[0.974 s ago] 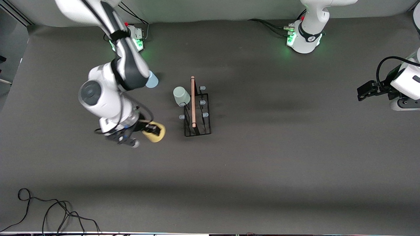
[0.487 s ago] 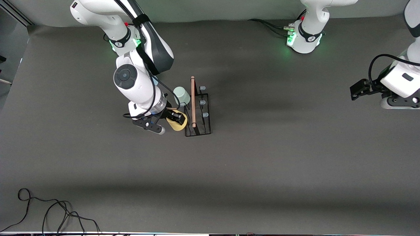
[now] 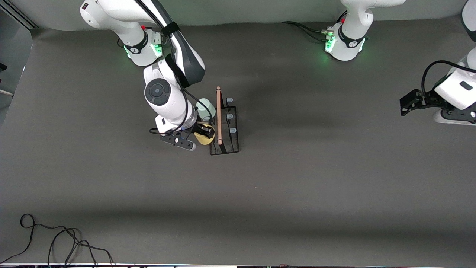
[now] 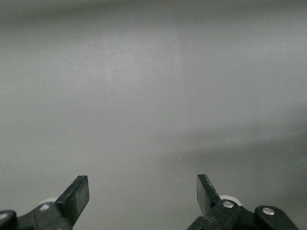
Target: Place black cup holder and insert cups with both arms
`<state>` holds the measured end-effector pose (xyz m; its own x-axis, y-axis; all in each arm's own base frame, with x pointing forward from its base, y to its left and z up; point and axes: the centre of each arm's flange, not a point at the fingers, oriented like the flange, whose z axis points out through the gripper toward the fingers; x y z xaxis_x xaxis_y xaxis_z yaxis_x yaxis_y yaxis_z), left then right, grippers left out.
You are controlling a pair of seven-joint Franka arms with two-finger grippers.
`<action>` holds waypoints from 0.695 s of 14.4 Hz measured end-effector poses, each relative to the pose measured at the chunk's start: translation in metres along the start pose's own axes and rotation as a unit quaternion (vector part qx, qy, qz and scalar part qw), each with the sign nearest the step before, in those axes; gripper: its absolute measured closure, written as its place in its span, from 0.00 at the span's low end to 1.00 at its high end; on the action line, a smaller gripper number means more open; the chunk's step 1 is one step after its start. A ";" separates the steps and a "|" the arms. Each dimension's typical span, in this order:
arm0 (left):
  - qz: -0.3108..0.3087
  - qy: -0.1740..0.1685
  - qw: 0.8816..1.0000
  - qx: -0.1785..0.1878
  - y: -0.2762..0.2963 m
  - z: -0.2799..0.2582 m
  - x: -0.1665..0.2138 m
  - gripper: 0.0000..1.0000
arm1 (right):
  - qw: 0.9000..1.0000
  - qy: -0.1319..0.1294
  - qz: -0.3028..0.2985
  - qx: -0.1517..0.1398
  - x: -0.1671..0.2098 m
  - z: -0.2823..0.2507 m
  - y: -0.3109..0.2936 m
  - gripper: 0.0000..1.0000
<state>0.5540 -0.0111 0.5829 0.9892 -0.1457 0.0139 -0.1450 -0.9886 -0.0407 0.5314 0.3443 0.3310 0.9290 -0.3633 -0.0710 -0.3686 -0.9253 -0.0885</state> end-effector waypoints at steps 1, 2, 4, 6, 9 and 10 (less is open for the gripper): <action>0.003 0.000 1.000 -0.003 -0.007 0.000 -0.001 0.00 | 1.000 -0.001 -0.001 -0.003 -0.001 0.003 -0.001 0.32; 0.005 0.002 1.000 -0.006 -0.012 -0.002 -0.003 0.00 | 1.000 -0.002 -0.002 -0.006 -0.002 0.007 -0.001 0.32; 0.007 0.007 1.000 -0.009 -0.013 -0.008 -0.006 0.00 | 1.000 -0.003 -0.002 -0.011 -0.002 0.014 -0.001 0.17; 0.008 0.011 1.000 -0.009 -0.012 -0.014 -0.010 0.00 | 1.000 -0.003 -0.001 -0.012 -0.001 0.014 0.000 0.00; 0.009 0.012 1.000 -0.009 -0.011 -0.019 -0.012 0.00 | 1.000 0.002 0.003 -0.006 0.005 0.004 0.001 0.00; 0.009 0.010 1.000 -0.009 -0.011 -0.019 -0.013 0.00 | 1.000 0.001 0.006 -0.006 0.011 -0.006 0.003 0.00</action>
<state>0.5425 0.0011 0.6018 0.9860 -0.1634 0.0343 -0.1627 -0.9864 -0.0232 0.5405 0.3365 0.3360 0.9245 -0.3748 -0.0695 -0.3795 -0.9221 -0.0751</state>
